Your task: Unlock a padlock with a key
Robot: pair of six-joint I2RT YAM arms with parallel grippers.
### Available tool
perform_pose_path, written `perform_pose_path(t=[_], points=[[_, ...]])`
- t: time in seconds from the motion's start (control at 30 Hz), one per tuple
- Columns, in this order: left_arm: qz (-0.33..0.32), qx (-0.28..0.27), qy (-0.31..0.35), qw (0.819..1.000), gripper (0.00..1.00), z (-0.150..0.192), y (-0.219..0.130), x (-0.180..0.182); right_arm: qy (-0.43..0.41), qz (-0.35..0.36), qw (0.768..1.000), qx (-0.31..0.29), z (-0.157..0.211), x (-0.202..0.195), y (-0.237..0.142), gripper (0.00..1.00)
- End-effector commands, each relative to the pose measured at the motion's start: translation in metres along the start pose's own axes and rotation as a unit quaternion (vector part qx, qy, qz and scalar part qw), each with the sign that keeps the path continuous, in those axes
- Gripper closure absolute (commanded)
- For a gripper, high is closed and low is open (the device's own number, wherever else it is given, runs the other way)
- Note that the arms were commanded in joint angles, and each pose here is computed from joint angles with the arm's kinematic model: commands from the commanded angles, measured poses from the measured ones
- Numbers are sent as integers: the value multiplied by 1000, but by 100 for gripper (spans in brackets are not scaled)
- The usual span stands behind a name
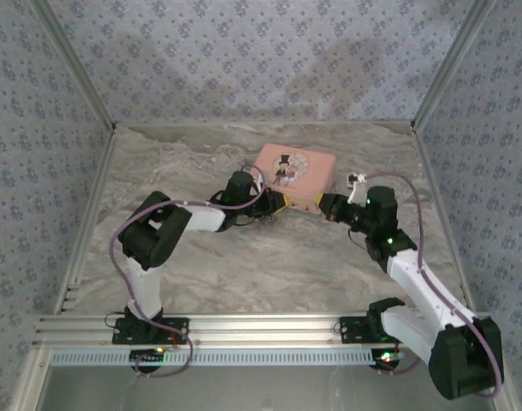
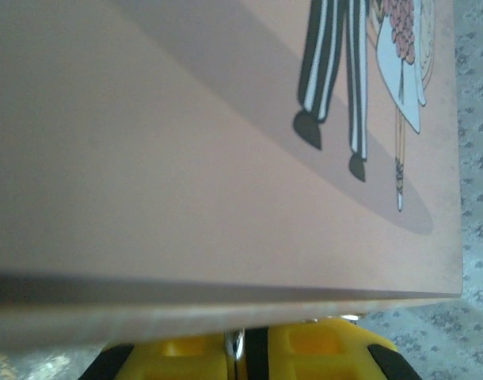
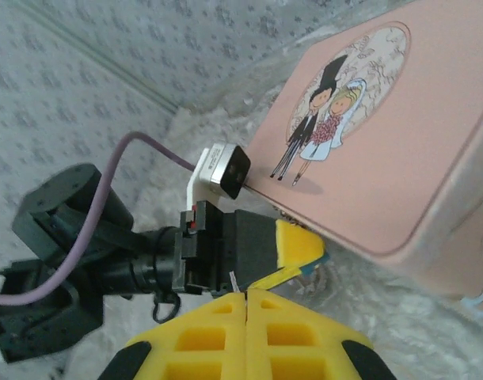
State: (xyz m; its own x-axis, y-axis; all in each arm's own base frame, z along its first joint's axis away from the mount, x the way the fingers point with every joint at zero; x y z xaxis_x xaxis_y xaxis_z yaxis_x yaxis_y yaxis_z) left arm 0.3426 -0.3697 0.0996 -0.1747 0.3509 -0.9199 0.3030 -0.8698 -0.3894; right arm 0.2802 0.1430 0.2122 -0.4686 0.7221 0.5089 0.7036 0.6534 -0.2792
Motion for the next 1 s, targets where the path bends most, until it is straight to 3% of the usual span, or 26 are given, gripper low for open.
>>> perform_pose_path(t=[0.0,0.23,0.43,0.97], points=[[-4,6,-88,996,99,10,3,8,63,2,996,-57,4,-4,-4,100],[21,-7,-98,995,99,8,6,-3,123,27,989,-82,42,-19,1,100],[37,-2,-104,994,99,9,7,-7,176,53,978,-99,53,-35,8,100],[67,10,-100,993,99,12,6,-12,242,-7,965,-98,57,-31,51,100]])
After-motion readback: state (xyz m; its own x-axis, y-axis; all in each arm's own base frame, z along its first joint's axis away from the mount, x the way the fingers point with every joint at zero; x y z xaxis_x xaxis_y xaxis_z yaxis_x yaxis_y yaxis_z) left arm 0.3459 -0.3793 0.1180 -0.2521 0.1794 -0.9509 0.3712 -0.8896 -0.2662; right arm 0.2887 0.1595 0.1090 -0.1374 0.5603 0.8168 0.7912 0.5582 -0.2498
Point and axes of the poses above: each hand's point on the last joint's axis, 136 mm out from that joint toward the fingers, its own y axis out along the fingers, its own x axis along the line the jaws close on, z = x × y, the point moved 2 cm from there along -y, back along the fingers, and after that the axes turned 15 degrees about -y, right-handed, at the moved point
